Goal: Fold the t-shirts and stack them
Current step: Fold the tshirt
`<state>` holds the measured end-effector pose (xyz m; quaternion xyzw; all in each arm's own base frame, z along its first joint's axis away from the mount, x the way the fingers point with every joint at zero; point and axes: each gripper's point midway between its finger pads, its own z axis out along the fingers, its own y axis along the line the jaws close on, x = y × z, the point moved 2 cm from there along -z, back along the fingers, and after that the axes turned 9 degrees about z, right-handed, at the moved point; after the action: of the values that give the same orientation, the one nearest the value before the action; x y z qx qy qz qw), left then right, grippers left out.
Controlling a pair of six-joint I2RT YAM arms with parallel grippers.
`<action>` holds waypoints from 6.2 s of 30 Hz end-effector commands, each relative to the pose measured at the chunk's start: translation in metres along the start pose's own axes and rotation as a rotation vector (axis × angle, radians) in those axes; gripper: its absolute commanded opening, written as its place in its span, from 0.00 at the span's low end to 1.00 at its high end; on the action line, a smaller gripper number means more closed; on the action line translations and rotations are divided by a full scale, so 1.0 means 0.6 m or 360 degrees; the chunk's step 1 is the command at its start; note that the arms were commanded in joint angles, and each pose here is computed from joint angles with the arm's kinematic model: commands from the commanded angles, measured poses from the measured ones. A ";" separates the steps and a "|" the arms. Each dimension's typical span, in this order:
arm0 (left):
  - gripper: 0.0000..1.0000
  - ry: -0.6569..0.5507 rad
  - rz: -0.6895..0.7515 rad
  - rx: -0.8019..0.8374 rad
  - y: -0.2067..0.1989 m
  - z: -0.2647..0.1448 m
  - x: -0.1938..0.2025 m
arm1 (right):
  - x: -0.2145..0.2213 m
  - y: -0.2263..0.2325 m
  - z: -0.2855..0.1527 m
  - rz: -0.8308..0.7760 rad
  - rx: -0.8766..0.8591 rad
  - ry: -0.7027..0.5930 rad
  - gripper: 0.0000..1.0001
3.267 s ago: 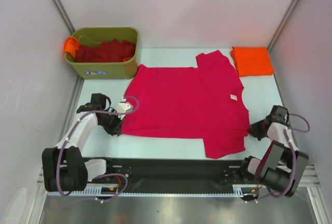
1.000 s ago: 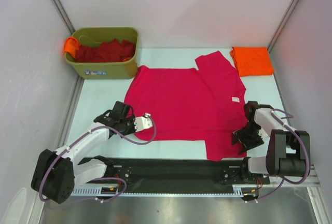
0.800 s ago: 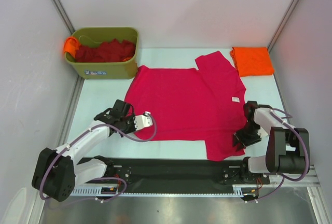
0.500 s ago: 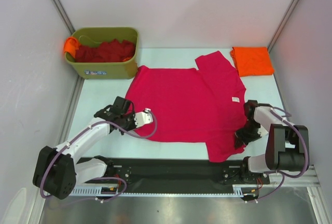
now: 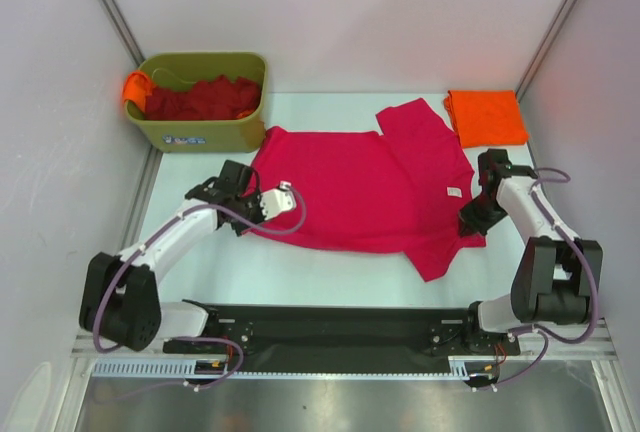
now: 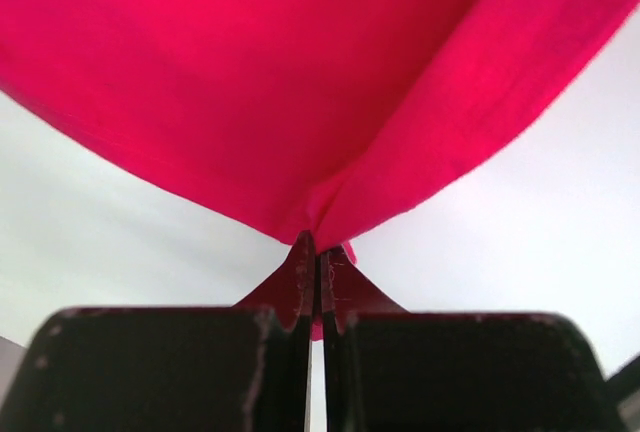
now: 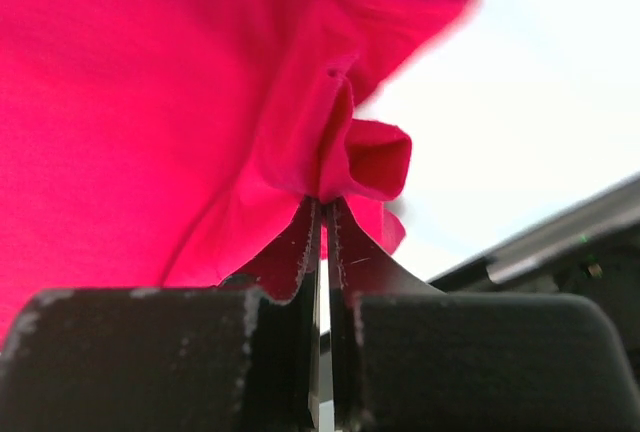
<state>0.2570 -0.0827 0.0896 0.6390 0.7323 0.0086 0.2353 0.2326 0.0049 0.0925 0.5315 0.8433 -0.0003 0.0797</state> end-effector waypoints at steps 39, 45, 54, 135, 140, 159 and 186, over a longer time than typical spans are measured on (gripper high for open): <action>0.53 0.0228 -0.0525 -0.0631 0.291 0.033 0.015 | -0.174 0.245 0.038 -0.0256 -0.0292 -0.0304 0.59; 0.54 -0.0021 -0.0638 -0.0582 0.281 -0.029 -0.023 | -0.206 0.141 -0.010 -0.0053 -0.0272 -0.0321 0.59; 0.50 0.0007 0.0025 -0.0058 0.068 0.007 0.020 | -0.097 -0.001 0.049 0.0113 -0.0202 -0.0020 0.54; 0.29 -0.0194 -0.0278 0.0220 -0.034 0.074 -0.041 | 0.239 0.187 -0.005 -0.1423 -0.0789 0.0258 0.00; 0.31 -0.0118 -0.0249 0.0179 -0.032 0.084 -0.022 | 0.247 0.203 0.016 -0.1499 -0.0705 0.0274 0.00; 0.34 -0.0036 -0.0428 -0.0323 0.079 0.077 -0.019 | 0.208 0.294 0.065 -0.1494 -0.0566 0.0021 0.00; 0.55 -0.0610 -0.0339 -0.0072 0.111 0.052 -0.281 | -0.132 0.042 0.020 -0.0239 -0.0529 -0.0081 0.36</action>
<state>0.3482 -0.1933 0.1323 0.5147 0.7695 -0.0832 0.3688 0.2886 -0.0636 0.0947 0.4431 0.8745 0.0650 0.1861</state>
